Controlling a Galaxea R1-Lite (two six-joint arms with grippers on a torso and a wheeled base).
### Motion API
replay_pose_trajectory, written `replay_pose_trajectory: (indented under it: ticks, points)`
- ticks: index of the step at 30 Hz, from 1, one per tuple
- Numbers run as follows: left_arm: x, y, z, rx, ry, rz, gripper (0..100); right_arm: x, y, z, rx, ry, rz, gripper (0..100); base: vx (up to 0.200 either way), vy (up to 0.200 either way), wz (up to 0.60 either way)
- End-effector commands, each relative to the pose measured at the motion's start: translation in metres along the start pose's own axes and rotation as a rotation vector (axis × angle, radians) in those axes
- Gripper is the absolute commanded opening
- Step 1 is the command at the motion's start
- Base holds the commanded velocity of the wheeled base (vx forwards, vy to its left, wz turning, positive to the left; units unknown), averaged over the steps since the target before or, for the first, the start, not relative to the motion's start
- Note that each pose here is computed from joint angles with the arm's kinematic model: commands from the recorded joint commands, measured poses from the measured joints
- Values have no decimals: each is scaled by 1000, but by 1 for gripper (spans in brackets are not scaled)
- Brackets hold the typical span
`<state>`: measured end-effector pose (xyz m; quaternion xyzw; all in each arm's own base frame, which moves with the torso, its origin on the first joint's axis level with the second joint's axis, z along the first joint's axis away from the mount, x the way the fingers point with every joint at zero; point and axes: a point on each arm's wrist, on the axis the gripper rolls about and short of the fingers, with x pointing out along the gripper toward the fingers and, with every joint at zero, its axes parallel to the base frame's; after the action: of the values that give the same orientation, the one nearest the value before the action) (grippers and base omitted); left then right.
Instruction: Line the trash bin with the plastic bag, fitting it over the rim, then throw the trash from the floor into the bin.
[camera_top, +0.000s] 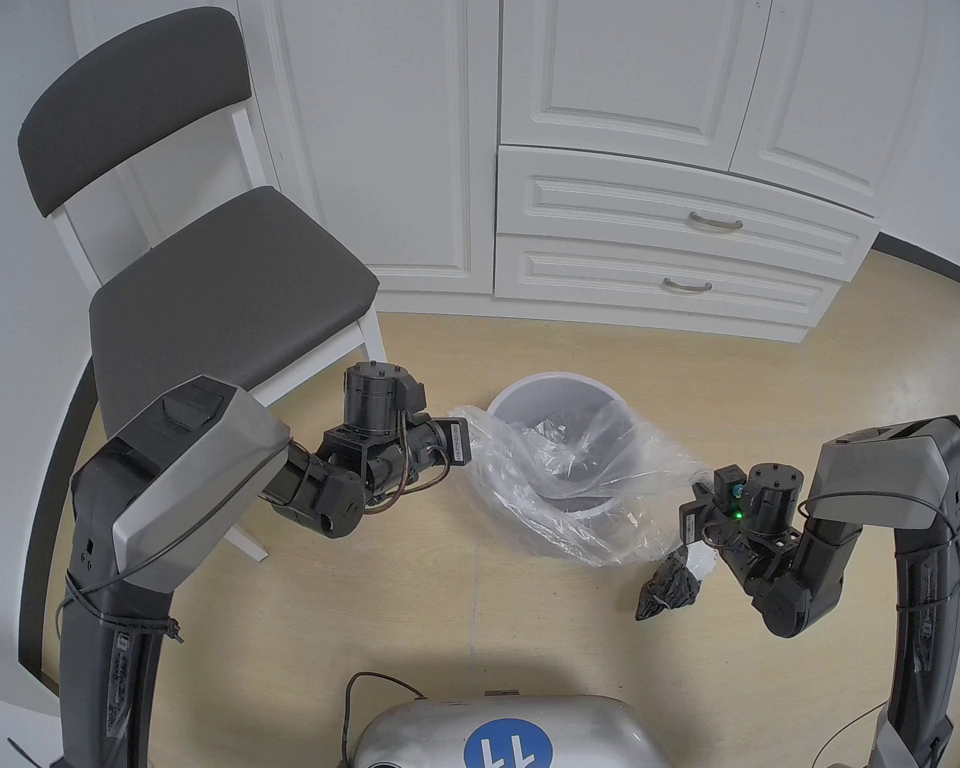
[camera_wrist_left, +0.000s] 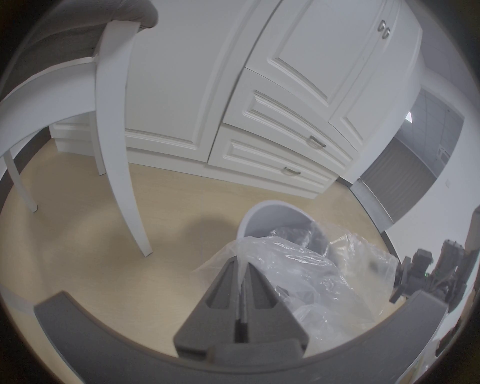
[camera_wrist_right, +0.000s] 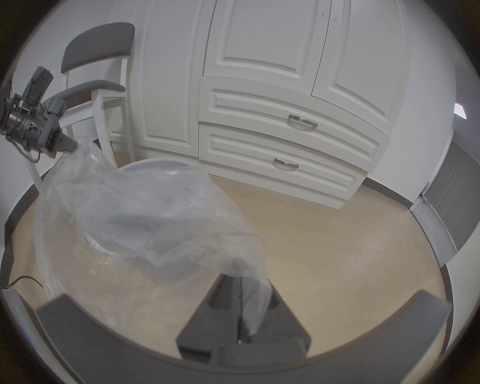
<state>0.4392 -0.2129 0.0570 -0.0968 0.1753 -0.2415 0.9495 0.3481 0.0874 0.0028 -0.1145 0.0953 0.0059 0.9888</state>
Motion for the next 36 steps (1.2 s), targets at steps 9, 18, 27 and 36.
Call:
replay_pose_trajectory:
  ticks: [9,18,27,36]
  points:
    - [4,4,20,-96,-169,-36,0,8,-1,28,118,-121,-16,0,0,0,0]
    - [17,6,8,-96,-161,-34,0,14,2,18,121,-100,-13,0,0,0,0]
    - [13,14,5,-89,-127,-10,0,20,-9,-7,99,-31,-35,0,0,0,0]
    - [8,23,-11,-21,-68,6,0,23,-9,-17,90,-3,-38,0,0,0,0]
